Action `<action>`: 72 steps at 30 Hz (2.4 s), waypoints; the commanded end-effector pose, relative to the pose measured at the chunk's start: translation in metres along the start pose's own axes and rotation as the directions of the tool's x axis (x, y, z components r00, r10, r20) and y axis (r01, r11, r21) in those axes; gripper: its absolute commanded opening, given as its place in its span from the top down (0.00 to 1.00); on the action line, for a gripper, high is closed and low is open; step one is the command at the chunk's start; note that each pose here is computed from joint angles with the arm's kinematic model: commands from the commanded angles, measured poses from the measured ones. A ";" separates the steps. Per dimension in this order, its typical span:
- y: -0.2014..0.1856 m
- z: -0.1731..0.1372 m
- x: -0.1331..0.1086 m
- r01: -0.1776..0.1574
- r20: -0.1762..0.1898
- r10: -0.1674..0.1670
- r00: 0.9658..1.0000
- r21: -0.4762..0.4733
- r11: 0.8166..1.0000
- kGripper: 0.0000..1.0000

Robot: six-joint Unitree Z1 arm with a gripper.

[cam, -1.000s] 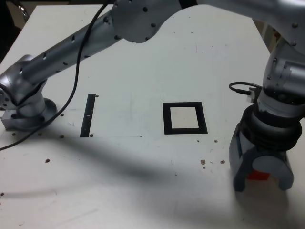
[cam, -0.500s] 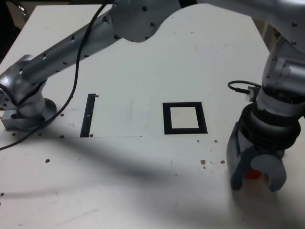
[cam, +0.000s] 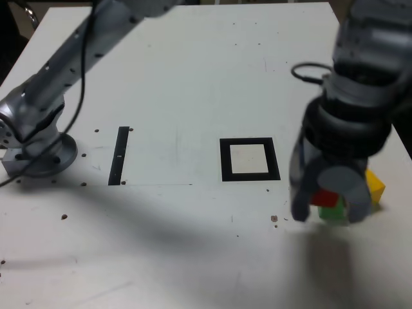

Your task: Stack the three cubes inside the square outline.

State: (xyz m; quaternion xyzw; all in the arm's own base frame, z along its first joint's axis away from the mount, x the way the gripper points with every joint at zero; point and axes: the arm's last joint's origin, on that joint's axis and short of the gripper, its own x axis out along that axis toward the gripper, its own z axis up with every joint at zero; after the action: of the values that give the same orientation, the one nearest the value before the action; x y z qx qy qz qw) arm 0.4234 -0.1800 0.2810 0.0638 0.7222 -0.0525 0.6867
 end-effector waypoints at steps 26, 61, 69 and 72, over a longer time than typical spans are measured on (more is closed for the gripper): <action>0.094 -0.079 -0.022 -0.005 -0.081 -0.001 0.997 -0.083 0.997 0.72; 0.143 -0.072 0.066 0.142 -0.076 -0.150 0.986 -0.097 0.985 0.72; 0.146 -0.073 0.072 0.147 -0.073 -0.154 0.985 -0.093 0.985 0.68; 0.147 -0.073 0.075 0.154 -0.061 -0.158 0.986 -0.077 0.985 0.42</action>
State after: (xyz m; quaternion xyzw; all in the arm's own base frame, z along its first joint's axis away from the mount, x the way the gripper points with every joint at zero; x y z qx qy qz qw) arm 0.3717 -0.0229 0.2151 -0.0163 0.7498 -0.0739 0.6573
